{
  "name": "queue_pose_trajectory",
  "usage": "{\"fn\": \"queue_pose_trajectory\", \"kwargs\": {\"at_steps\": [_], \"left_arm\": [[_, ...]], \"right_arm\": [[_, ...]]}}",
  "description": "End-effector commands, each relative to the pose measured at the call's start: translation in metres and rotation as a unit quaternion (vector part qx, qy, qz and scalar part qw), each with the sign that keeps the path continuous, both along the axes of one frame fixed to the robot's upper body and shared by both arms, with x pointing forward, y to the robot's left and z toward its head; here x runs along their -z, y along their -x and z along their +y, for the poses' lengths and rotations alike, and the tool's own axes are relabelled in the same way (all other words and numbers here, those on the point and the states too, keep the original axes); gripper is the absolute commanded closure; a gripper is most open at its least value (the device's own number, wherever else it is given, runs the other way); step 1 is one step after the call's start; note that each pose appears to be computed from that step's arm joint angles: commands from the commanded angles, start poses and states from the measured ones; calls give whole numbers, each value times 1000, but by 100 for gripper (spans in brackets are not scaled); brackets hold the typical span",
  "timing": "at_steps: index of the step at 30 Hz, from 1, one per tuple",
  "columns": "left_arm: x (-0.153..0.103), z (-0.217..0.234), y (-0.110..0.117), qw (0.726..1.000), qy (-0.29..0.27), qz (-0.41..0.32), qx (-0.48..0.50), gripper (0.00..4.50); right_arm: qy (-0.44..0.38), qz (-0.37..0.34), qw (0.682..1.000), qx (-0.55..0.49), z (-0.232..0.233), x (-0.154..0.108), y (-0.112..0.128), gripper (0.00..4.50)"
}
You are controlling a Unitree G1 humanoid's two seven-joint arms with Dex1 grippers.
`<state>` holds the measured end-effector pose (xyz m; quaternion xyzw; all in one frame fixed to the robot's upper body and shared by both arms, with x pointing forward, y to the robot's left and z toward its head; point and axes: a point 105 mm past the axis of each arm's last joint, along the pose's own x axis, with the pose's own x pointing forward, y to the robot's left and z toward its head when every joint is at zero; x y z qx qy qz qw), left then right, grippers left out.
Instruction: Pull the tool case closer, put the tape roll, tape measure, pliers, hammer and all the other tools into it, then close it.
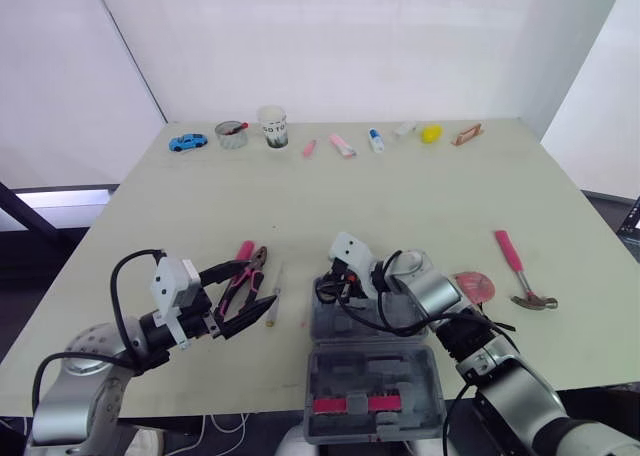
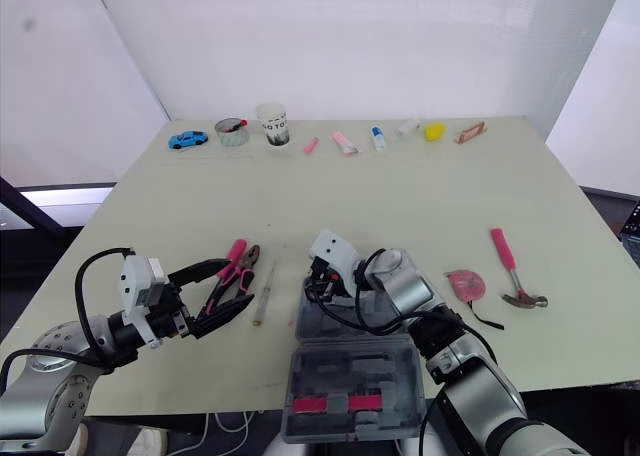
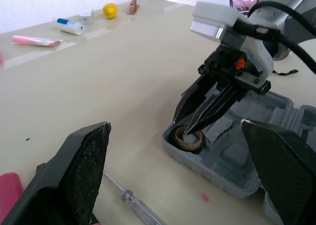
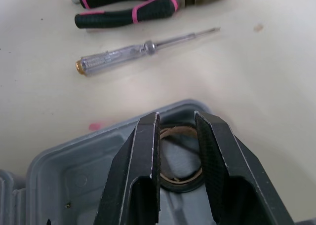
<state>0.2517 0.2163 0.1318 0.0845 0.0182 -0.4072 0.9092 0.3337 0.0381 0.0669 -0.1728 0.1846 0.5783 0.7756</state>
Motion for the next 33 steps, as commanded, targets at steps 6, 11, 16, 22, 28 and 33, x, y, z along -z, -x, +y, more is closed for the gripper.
{"fn": "queue_pose_trajectory", "kwargs": {"at_steps": [6, 11, 16, 22, 28, 33], "left_arm": [[-7, 2, 0, 1000, -5, -7, 1, 0], [-6, 0, 0, 1000, -5, -3, 3, 0], [-6, 1, 0, 1000, -5, -1, 2, 0], [-2, 13, -1, 1000, 7, 3, -28, 0], [3, 40, 2, 995, 30, 8, -92, 0], [13, 63, 10, 989, 32, 17, -145, 0]], "right_arm": [[37, -11, 999, 13, -6, 18, -2, 332], [-17, -42, 999, 4, 0, -17, -6, 332], [-105, -76, 991, 1, -3, -64, -2, 332], [-169, -103, 978, 61, -45, -84, 1, 332], [-214, -130, 946, 205, -143, -79, 8, 332], [-186, -153, 917, 317, -219, -58, 31, 332]]}}
